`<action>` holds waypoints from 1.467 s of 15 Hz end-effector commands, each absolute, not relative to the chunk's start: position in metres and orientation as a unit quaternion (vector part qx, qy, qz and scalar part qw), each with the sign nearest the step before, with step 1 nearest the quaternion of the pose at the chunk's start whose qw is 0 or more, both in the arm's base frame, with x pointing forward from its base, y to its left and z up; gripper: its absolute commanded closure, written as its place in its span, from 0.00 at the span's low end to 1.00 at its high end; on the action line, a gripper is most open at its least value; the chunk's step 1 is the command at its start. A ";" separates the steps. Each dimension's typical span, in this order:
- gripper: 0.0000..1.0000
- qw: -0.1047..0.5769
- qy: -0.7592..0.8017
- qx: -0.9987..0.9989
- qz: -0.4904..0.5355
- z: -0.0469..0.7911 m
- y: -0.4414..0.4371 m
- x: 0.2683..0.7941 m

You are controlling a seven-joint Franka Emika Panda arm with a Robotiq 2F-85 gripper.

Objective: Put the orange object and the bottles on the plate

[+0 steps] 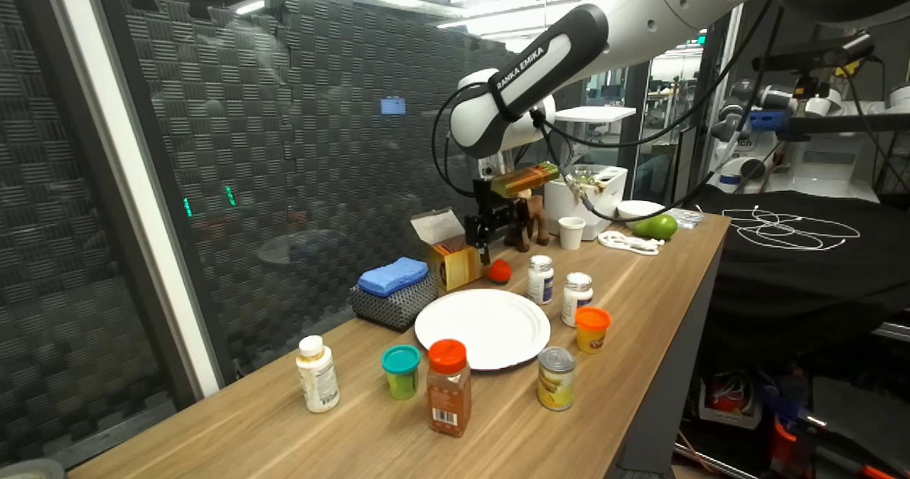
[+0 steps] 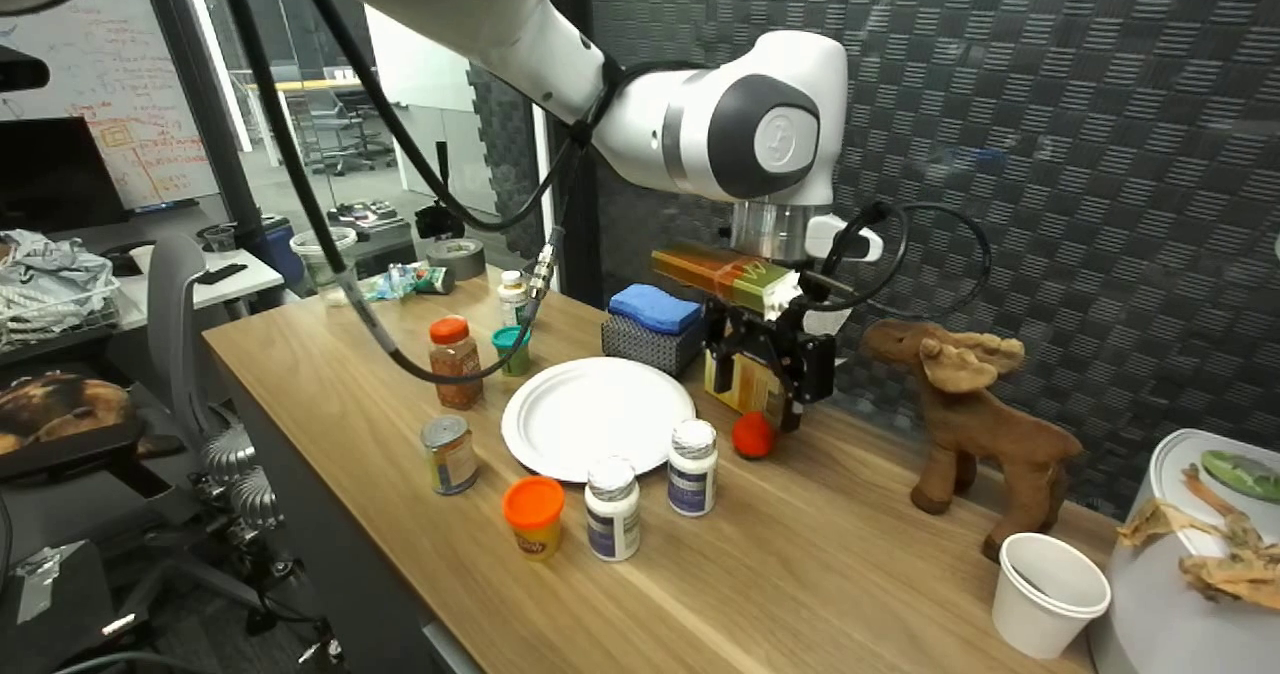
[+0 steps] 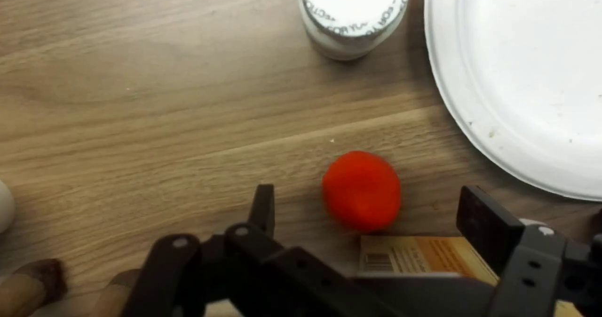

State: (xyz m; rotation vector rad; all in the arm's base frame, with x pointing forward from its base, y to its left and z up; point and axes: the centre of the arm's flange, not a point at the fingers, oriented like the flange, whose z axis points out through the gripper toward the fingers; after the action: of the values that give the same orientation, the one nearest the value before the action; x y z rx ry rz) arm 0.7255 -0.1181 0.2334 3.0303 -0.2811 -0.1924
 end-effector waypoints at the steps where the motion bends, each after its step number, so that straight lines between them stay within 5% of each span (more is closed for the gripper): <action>1: 0.00 0.043 -0.098 0.992 -0.067 0.223 -0.123 0.746; 6: 0.00 0.044 -0.098 0.992 -0.064 0.212 -0.123 0.756; 7: 0.25 0.045 -0.097 0.992 -0.066 0.210 -0.123 0.756; 9: 0.34 0.046 -0.096 0.992 -0.070 0.209 -0.124 0.755; 14: 0.73 0.049 -0.101 0.991 -0.073 0.212 -0.133 0.741; 22: 0.75 0.051 -0.102 0.992 -0.052 0.251 -0.125 0.719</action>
State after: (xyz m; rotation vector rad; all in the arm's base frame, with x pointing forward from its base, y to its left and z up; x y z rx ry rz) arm 0.7370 -0.1398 0.2135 3.0057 -0.3170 -0.2043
